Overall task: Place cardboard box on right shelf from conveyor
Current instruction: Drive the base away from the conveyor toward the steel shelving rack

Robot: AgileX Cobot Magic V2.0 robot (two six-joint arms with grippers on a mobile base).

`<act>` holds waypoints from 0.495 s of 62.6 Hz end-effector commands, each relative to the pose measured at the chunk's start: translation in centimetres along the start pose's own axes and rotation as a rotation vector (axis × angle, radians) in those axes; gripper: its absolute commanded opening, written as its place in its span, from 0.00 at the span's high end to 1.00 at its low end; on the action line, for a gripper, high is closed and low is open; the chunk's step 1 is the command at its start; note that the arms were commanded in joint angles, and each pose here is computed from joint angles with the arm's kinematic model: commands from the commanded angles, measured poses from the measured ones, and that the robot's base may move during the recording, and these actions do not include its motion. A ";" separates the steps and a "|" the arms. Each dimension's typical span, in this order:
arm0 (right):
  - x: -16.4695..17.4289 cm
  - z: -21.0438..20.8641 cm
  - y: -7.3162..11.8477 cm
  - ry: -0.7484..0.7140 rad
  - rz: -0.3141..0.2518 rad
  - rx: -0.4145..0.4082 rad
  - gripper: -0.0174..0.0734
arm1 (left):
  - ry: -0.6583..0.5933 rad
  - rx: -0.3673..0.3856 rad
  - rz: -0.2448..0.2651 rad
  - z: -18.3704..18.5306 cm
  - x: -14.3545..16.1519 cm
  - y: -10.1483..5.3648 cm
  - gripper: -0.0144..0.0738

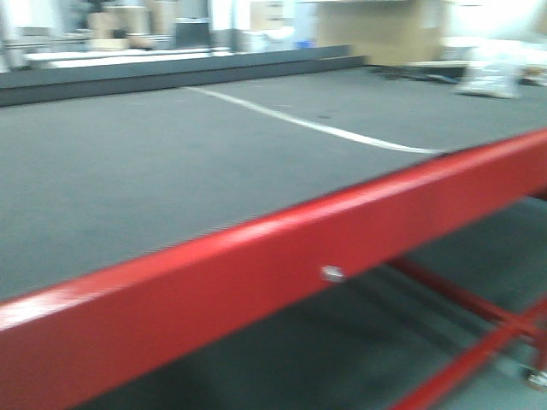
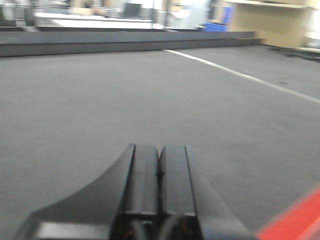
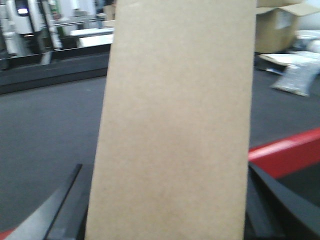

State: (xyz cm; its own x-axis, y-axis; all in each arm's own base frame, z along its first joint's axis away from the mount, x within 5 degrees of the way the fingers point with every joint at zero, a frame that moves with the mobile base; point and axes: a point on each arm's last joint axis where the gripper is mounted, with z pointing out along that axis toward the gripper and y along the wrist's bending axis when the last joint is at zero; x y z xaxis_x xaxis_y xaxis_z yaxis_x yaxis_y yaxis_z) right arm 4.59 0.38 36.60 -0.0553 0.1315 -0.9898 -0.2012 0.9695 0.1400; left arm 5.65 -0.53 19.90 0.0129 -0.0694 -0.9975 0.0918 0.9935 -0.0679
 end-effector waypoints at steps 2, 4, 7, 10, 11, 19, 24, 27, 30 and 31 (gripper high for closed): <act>-1.7 -0.2 0.3 -0.113 -0.033 -0.026 0.56 | -0.104 0.007 -0.012 -0.1 -1.0 0.0 0.97; -1.7 -0.2 0.3 -0.113 -0.033 -0.026 0.56 | -0.105 0.005 -0.012 -0.1 -1.0 0.0 0.97; -1.7 -0.2 0.3 -0.113 -0.033 -0.026 0.56 | -0.105 0.005 -0.012 -0.1 -1.0 0.0 0.97; -1.7 -0.2 0.3 -0.113 -0.033 -0.026 0.56 | -0.105 0.005 -0.012 -0.1 -1.0 0.0 0.97; -1.7 -0.2 0.3 -0.113 -0.033 -0.026 0.56 | -0.105 0.005 -0.012 -0.1 -1.0 0.0 0.97; -1.7 -0.2 0.3 -0.113 -0.033 -0.026 0.56 | -0.105 0.005 -0.012 -0.1 -1.0 0.0 0.97; -1.7 -0.2 0.3 -0.113 -0.033 -0.026 0.56 | -0.105 0.005 -0.012 -0.1 -1.0 0.0 0.97; -1.7 -0.2 0.3 -0.113 -0.033 -0.026 0.56 | -0.105 0.005 -0.012 -0.1 -1.0 0.0 0.97; -1.7 -0.2 0.3 -0.113 -0.033 -0.026 0.56 | -0.105 0.005 -0.012 -0.1 -1.0 0.0 0.97; -1.7 -0.2 0.3 -0.113 -0.033 -0.026 0.56 | -0.105 0.005 -0.012 -0.1 -1.0 0.0 0.97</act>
State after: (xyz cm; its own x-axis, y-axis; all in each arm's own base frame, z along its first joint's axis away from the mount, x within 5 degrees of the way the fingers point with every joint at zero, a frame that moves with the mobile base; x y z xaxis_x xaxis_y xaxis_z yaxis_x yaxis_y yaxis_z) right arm 4.59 0.38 36.60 -0.0553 0.1315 -0.9898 -0.2012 0.9695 0.1400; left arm 5.65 -0.53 19.90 0.0129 -0.0694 -0.9975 0.0918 0.9935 -0.0679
